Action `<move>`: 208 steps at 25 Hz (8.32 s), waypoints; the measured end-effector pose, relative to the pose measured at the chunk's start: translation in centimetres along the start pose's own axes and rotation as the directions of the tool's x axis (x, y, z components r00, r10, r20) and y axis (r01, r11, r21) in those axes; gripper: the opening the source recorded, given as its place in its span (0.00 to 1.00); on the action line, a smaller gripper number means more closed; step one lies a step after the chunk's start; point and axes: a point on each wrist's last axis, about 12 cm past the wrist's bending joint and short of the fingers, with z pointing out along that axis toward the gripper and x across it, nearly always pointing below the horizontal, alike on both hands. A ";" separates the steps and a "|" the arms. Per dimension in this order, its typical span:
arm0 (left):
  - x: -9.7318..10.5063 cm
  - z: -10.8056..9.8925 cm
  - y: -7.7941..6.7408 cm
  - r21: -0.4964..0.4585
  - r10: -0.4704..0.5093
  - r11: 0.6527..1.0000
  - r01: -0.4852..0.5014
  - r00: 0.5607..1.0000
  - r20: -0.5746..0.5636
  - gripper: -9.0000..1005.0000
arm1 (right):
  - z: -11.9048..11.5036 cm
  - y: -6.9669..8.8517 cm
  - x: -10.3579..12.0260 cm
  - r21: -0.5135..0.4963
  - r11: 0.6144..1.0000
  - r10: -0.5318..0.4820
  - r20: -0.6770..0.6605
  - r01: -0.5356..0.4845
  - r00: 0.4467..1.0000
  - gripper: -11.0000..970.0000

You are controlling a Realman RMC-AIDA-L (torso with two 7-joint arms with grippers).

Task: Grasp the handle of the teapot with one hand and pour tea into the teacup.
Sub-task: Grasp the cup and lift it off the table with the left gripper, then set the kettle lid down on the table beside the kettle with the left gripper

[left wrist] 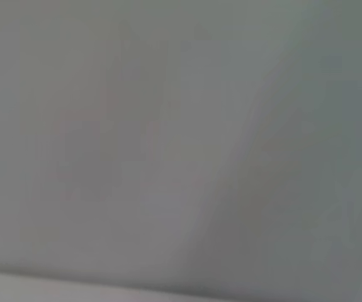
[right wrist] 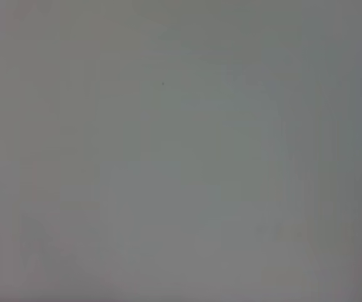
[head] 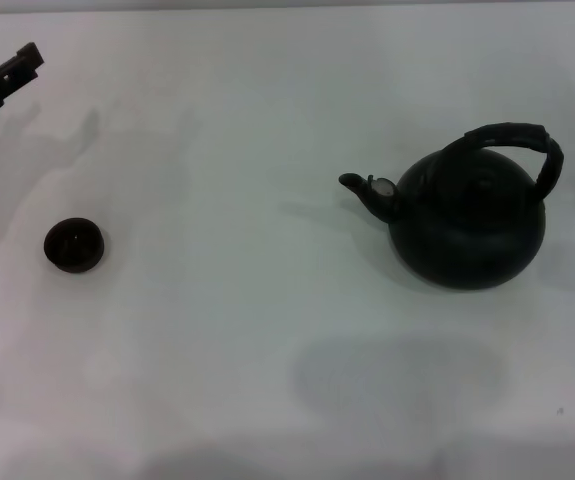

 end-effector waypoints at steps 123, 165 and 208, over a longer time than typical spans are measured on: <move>-2.5 3.7 -6.2 -0.069 -0.062 0.998 0.007 0.546 -0.836 0.69 | 1.0 -0.7 0.7 0.038 0.999 -0.019 -0.108 0.023 0.994 0.84; -3.9 13.9 -18.4 0.360 0.349 0.929 -0.085 0.526 -0.776 0.69 | 0.9 -0.1 -0.1 0.008 1.000 -0.015 -0.030 0.015 0.999 0.84; -0.7 14.3 -18.3 0.347 0.320 0.936 -0.053 0.531 -0.785 0.69 | 1.3 0.4 -0.2 -0.031 0.999 -0.042 -0.036 0.041 0.998 0.84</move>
